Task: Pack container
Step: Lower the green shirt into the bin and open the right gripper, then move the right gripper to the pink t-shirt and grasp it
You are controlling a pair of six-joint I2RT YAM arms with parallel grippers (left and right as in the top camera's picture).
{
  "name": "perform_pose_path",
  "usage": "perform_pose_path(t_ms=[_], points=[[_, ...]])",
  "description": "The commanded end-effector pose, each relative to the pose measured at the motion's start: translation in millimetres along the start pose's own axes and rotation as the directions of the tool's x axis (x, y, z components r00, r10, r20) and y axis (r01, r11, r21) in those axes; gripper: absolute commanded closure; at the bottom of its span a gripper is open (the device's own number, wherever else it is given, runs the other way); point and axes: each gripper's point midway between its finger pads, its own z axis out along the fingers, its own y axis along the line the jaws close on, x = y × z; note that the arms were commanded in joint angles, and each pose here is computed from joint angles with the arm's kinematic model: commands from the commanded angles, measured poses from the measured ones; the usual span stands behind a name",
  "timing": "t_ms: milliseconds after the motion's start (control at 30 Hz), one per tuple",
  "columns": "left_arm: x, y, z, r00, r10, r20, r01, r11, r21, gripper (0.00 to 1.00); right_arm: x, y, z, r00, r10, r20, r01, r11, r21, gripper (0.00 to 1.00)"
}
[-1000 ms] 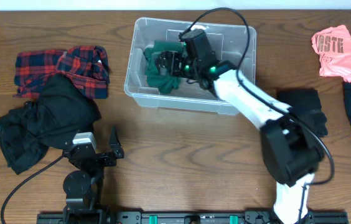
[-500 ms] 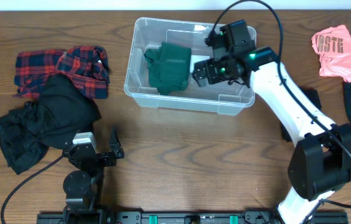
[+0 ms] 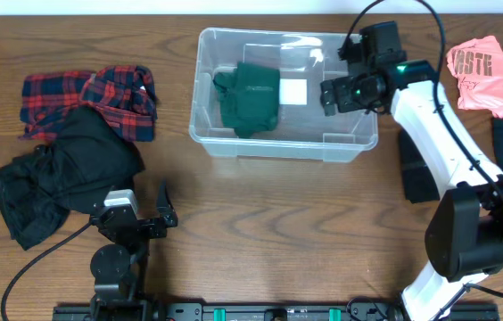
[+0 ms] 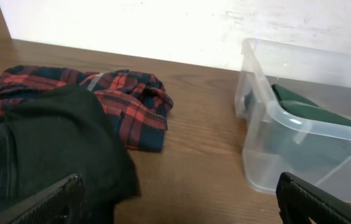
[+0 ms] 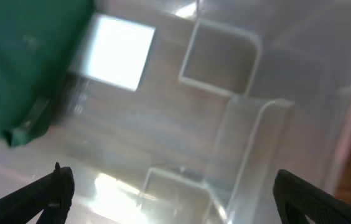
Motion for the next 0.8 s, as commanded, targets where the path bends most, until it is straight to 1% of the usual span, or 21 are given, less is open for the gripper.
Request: perform_pose_path(t_ms=[0, 233, 400, 433, 600, 767], points=[[15, 5, 1, 0.999, -0.004, -0.046, 0.003, 1.0, -0.023, 0.02, -11, -18, -3, 0.998, -0.05, 0.04, 0.048, 0.998, 0.051, 0.01], [15, 5, 1, 0.999, -0.004, -0.046, 0.002, 1.0, -0.023, 0.02, -32, -15, -8, 0.99, -0.078, 0.12, 0.073, 0.996, 0.046, 0.01], [15, 5, 1, 0.999, -0.004, -0.046, 0.002, 1.0, -0.023, 0.02, -60, -14, -34, 0.978, -0.068, 0.198, 0.066, 0.998, 0.016, 0.01], [15, 5, 1, 0.999, -0.004, -0.046, 0.003, 1.0, -0.023, 0.02, -66, -18, -41, 0.976, -0.048, 0.214, 0.045, 0.999, 0.016, 0.01], [15, 5, 1, 0.999, -0.004, -0.046, 0.002, 1.0, -0.023, 0.02, -82, -62, -73, 0.962, 0.052, 0.269, -0.059, 0.998, 0.017, 0.01], [15, 5, 1, 0.999, -0.004, -0.046, 0.002, 1.0, -0.023, 0.02, -68, -154, -85, 0.931, 0.206, 0.301, -0.242, 0.967, 0.085, 0.01]])
